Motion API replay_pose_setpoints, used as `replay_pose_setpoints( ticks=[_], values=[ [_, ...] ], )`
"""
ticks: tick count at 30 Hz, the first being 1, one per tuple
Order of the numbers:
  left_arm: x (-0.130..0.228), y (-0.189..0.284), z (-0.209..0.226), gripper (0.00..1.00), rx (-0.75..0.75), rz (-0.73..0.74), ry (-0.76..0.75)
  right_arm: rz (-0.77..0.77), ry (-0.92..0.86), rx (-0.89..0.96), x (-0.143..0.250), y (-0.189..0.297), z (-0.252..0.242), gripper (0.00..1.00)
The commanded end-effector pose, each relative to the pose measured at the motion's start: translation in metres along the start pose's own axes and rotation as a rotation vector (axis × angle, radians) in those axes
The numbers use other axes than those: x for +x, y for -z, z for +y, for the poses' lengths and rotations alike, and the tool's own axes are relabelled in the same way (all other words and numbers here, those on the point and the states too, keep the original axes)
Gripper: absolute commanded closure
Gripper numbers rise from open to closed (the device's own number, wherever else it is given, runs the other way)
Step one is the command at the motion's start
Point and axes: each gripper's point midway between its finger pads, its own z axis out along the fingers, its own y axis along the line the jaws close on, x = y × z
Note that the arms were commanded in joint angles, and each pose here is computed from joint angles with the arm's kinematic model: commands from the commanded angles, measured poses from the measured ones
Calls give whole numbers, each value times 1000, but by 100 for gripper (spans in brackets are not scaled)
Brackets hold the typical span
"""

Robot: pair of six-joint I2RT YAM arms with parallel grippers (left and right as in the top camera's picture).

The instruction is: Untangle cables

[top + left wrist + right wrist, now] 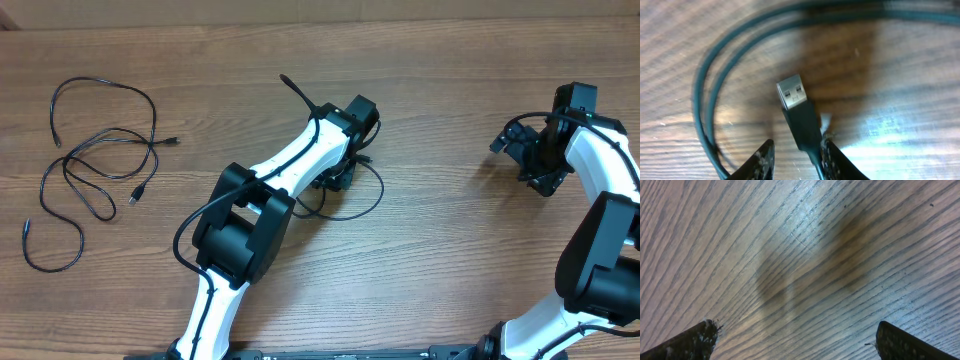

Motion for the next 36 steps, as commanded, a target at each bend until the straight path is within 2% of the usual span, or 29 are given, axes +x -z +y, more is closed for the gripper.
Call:
replay_pose_setpoints(
  ticks=[1, 3, 7, 9, 11, 12, 13, 14, 15, 16, 18, 27, 36],
  values=[
    [25, -23, -16, 65, 79, 123, -41, -5, -7, 4, -1, 0, -2, 0],
    [32, -22, -25, 65, 128, 151, -42, -5, -7, 4, -1, 0, -2, 0],
    [38, -20, -34, 74, 166, 176, -47, -5, -7, 4, -1, 0, -2, 0],
    [38, -19, -36, 73, 166, 176, -52, -5, -7, 4, -1, 0, -2, 0],
    [39, -19, -36, 66, 165, 177, -54, -5, -7, 4, -1, 0, -2, 0],
    [39, -19, -35, 56, 160, 178, -54, -5, -7, 4, -1, 0, -2, 0],
    [39, -20, -33, 42, 148, 178, -52, -5, -7, 4, -1, 0, -2, 0],
    [39, -20, -30, 35, 134, 179, -40, -5, -7, 4, -1, 0, -2, 0],
    [39, -20, -24, 36, 119, 181, -21, -5, -7, 4, -1, 0, -2, 0],
    [38, -19, -22, 44, 119, 184, -15, -5, -7, 4, -1, 0, -2, 0],
    [36, -12, -19, 51, 120, 181, 0, -5, -7, 4, -1, 0, -2, 0],
    [20, 35, 3, 50, 121, 69, 119, -5, -7, 4, -1, 0, -2, 0],
    [25, 29, 37, 50, 105, 123, 198, -5, -7, 4, -1, 0, -2, 0]
  ],
)
